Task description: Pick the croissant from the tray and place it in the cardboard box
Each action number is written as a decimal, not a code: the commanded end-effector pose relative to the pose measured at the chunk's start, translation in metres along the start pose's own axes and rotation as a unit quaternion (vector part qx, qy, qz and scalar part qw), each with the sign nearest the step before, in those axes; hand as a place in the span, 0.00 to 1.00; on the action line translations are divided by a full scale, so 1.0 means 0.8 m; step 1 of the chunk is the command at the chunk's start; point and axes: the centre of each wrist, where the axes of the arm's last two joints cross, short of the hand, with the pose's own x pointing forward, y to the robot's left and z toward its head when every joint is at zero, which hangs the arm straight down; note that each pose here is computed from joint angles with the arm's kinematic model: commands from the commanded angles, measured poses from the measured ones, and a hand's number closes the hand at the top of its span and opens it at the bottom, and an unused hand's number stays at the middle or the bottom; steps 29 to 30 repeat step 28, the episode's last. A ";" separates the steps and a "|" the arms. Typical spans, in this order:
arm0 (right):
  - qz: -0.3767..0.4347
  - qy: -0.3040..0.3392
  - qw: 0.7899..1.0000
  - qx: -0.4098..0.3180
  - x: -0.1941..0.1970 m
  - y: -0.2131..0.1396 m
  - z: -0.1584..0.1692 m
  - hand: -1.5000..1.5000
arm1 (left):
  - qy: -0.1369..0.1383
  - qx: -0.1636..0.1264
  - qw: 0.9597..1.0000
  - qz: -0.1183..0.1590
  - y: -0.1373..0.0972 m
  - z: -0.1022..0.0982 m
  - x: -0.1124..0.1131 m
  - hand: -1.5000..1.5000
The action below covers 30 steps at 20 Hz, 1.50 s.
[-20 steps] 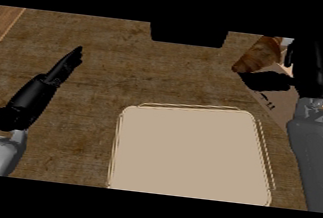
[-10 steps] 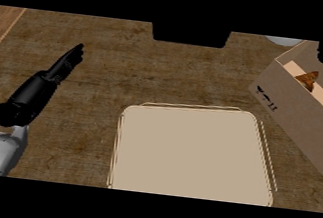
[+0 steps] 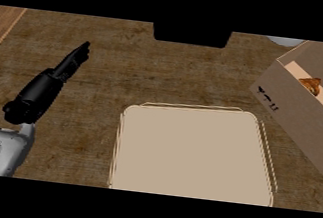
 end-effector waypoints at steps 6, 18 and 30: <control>0.007 0.003 0.990 0.141 -0.066 0.004 -0.018 0.00 | -0.008 0.006 1.000 0.006 0.008 -0.011 -0.006 0.50; -0.403 -0.145 0.903 -0.048 -0.081 -0.010 -0.020 0.00 | 0.003 0.006 1.000 0.007 0.008 0.007 -0.001 0.50; -0.545 -0.042 0.827 -0.130 -0.187 -0.011 0.014 0.00 | 0.000 -0.010 1.000 0.012 -0.013 0.023 -0.011 0.50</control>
